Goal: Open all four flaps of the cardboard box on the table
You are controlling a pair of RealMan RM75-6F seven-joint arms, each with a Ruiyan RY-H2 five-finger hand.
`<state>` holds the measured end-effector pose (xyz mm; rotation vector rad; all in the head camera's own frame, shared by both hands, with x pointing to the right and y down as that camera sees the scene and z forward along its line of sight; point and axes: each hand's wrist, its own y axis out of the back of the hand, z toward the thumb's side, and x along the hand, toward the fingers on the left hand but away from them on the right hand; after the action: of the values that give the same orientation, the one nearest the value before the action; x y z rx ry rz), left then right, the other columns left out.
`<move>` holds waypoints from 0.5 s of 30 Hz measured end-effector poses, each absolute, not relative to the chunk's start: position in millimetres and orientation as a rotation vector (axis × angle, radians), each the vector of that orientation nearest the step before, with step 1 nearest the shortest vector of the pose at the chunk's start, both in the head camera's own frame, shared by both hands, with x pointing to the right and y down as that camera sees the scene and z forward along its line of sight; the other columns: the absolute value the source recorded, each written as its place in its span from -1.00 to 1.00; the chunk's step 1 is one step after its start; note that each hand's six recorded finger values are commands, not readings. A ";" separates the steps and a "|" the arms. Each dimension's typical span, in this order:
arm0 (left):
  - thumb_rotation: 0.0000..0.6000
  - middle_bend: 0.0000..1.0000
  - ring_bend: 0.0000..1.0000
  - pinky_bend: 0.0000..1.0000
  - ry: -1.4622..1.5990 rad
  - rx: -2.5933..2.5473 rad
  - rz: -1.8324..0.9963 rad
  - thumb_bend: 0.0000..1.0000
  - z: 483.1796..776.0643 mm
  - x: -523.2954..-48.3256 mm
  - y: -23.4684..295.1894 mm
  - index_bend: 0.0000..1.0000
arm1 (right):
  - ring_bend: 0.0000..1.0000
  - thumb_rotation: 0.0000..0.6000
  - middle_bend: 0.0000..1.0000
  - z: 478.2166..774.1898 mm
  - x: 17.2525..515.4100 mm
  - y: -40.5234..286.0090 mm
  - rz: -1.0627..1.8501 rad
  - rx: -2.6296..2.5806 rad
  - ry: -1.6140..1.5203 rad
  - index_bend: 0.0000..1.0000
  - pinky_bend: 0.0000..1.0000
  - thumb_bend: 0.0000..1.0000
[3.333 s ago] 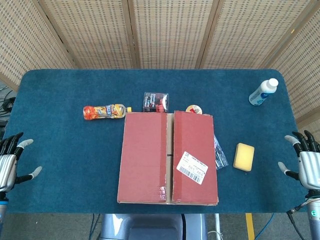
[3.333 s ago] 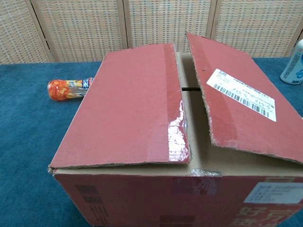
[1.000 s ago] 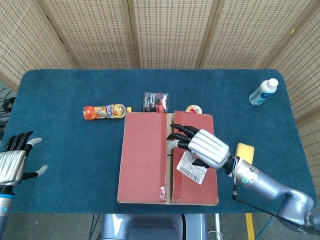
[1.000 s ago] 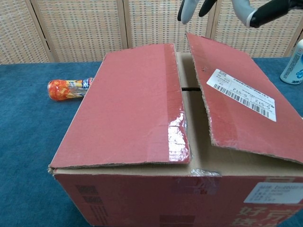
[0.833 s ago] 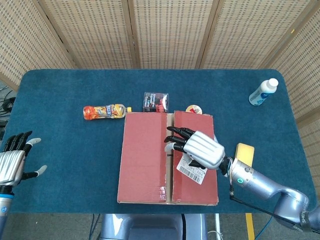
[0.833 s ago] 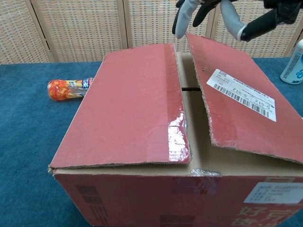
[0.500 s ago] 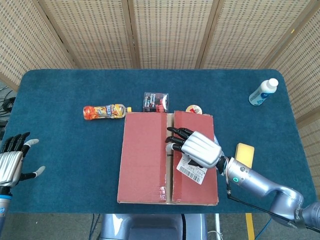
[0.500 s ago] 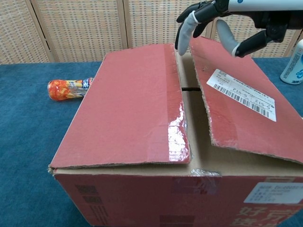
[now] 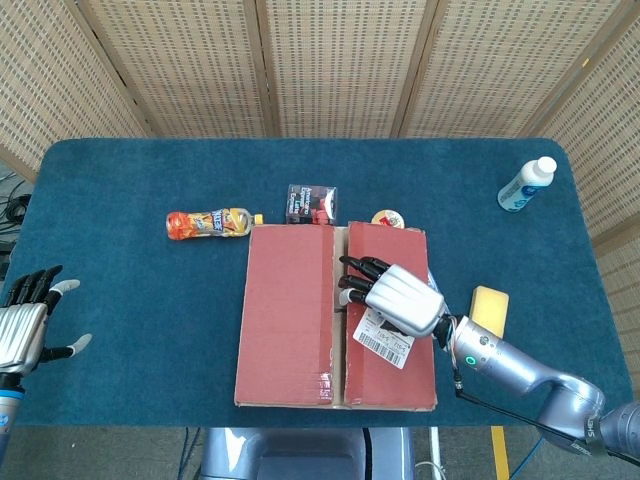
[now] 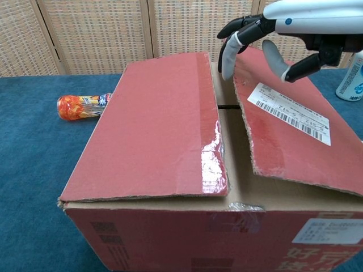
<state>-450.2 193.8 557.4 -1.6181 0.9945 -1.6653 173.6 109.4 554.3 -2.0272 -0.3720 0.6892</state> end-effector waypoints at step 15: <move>0.70 -0.86 -0.92 -0.93 0.988 -1.624 -1.659 -0.57 557.3 -447.6 190.9 -0.59 | -0.92 1.00 -0.34 557.8 178.3 110.1 0.695 -1.996 -0.361 -0.22 -0.65 1.00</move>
<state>-447.6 190.9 557.3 -1.6241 0.9884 -1.6593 178.3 110.1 557.8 -1.9958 -0.3613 0.6955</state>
